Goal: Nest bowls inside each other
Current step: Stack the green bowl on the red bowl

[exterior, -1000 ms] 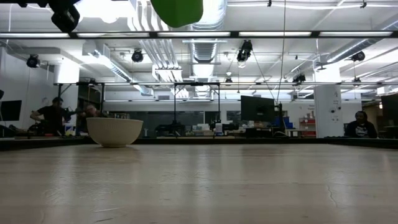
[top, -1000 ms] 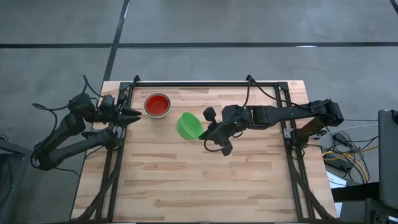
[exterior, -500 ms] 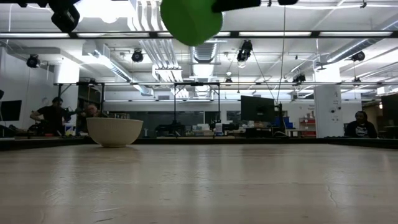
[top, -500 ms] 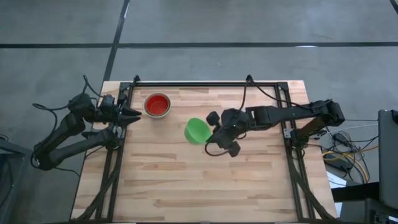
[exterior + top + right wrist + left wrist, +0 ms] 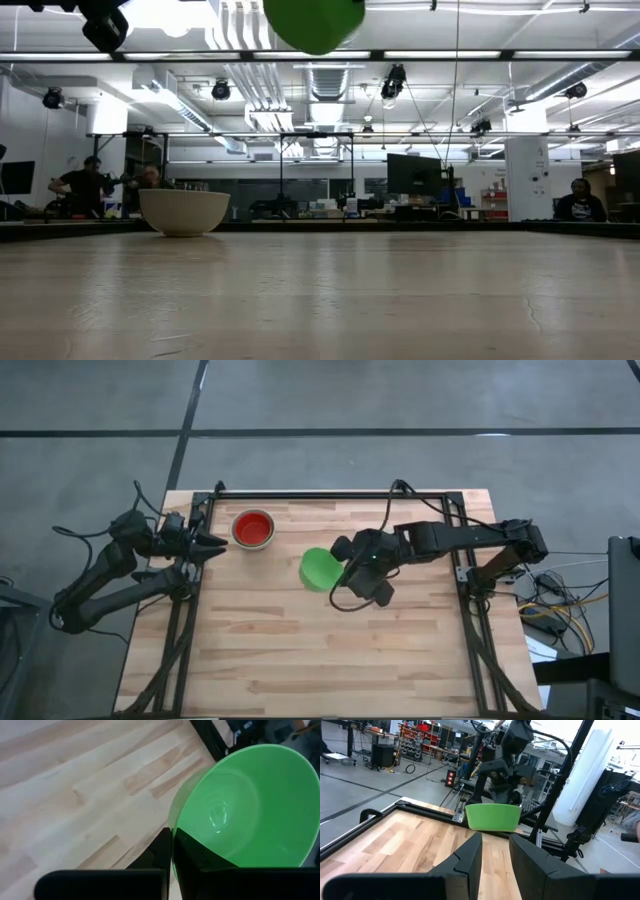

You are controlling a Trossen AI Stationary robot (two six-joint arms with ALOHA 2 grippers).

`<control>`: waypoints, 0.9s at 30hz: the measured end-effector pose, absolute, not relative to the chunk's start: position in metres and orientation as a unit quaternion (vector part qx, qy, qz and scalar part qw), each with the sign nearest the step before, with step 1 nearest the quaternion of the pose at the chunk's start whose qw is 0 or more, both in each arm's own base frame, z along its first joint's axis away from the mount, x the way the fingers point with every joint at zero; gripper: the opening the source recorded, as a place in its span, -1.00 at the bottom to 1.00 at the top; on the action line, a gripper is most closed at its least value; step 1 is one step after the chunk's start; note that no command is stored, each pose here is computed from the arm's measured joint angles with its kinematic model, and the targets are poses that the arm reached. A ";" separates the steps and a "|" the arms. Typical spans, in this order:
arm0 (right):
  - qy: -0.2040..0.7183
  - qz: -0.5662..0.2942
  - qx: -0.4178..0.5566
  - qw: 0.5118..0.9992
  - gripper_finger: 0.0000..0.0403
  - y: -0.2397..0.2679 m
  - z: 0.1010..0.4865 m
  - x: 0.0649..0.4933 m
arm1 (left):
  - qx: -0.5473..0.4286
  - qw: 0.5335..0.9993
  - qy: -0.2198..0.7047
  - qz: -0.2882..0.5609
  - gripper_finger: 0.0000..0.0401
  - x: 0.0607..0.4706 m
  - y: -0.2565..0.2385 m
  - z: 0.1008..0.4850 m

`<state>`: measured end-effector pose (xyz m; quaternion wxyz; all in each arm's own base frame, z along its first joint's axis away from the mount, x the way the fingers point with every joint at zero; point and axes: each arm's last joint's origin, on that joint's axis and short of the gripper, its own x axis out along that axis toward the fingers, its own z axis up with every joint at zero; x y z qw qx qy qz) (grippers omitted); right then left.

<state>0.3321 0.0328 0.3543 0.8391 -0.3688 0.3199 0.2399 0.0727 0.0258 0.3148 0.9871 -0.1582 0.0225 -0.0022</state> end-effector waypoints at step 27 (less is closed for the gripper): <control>0.446 0.279 -0.396 0.753 -0.96 0.032 0.389 0.391 | -0.158 0.987 0.023 -0.002 -0.48 0.073 0.026 0.315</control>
